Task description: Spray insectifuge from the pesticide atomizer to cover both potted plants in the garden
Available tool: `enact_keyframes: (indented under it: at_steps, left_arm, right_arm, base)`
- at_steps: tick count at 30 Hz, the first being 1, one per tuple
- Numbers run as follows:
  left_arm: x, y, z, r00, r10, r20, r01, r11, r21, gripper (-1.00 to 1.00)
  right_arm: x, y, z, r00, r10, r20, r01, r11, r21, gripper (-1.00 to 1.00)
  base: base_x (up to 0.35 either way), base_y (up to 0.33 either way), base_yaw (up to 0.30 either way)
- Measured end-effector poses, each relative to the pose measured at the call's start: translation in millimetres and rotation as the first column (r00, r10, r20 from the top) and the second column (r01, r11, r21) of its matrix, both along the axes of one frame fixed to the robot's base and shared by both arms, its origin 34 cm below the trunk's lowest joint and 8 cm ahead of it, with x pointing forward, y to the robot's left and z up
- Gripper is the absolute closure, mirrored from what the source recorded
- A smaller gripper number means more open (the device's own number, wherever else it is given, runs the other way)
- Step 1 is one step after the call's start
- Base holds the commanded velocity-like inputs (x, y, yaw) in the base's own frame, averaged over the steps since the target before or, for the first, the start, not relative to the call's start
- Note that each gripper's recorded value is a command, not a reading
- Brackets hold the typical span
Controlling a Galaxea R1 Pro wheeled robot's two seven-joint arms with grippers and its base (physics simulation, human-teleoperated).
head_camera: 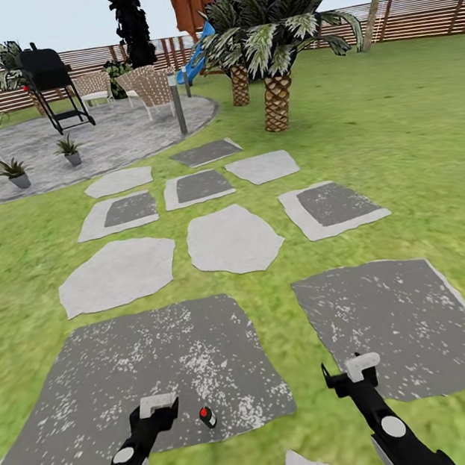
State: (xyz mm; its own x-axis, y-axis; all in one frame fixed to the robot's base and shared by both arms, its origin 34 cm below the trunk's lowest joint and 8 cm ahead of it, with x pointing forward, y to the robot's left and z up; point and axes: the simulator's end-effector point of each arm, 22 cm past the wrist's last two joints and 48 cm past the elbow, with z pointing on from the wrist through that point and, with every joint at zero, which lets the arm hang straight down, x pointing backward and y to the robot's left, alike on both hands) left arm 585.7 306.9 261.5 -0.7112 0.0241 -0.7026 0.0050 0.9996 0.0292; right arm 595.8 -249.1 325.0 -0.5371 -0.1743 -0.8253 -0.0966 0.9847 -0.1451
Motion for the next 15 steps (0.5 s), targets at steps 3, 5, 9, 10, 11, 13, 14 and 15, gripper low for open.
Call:
enact_keyframes:
  at_steps: [3,5,9,10,11,13,14,15]
  left_arm:
    - [2.0,-0.1,1.5,1.000,-0.016,0.005,0.016,1.000,0.011,-1.00]
    - [3.1,0.0,2.3,1.000,-0.020,0.008,0.020,1.000,0.012,-1.00]
    - [3.1,0.0,2.4,1.000,-0.026,0.008,0.026,1.000,0.009,-1.00]
    - [3.0,-0.3,2.3,1.000,-0.026,0.007,0.026,1.000,0.008,-1.00]
    - [2.5,-0.4,0.1,1.000,-0.027,0.008,0.027,1.000,0.008,-1.00]
    - [0.4,-1.4,-5.0,1.000,-0.028,0.005,0.028,1.000,0.006,-1.00]
    - [-0.8,-1.3,-7.6,1.000,-0.028,0.004,0.028,1.000,0.006,-1.00]
    - [-1.6,-1.3,-10.0,1.000,-0.029,0.004,0.029,1.000,0.006,-1.00]
  right_arm:
    - [1.2,0.3,1.2,1.000,-0.002,0.001,0.002,1.000,0.001,-1.00]
    - [1.1,1.5,1.0,1.000,-0.002,0.000,0.002,1.000,0.002,-1.00]
    - [1.7,1.7,1.8,1.000,-0.003,0.004,0.002,1.000,0.003,-1.00]
    - [0.8,1.5,1.0,1.000,-0.003,0.002,0.003,1.000,0.003,-1.00]
    - [-0.2,1.5,-1.7,1.000,-0.003,0.001,0.002,1.000,0.003,-1.00]
    - [-2.2,1.4,-7.2,1.000,-0.003,-0.002,0.003,1.000,0.003,-1.00]
    - [-3.2,1.5,-9.8,1.000,-0.003,-0.003,0.003,1.000,0.003,-1.00]
    - [-4.1,2.0,-12.4,1.000,-0.002,-0.004,0.002,1.000,0.004,-1.00]
  base:
    - [0.000,0.000,0.000]
    - [0.000,0.000,0.000]
    - [0.000,0.000,0.000]
    - [0.000,0.000,0.000]
    - [0.000,0.000,0.000]
    - [0.000,0.000,0.000]
    - [0.000,0.000,0.000]
    - [0.000,0.000,0.000]
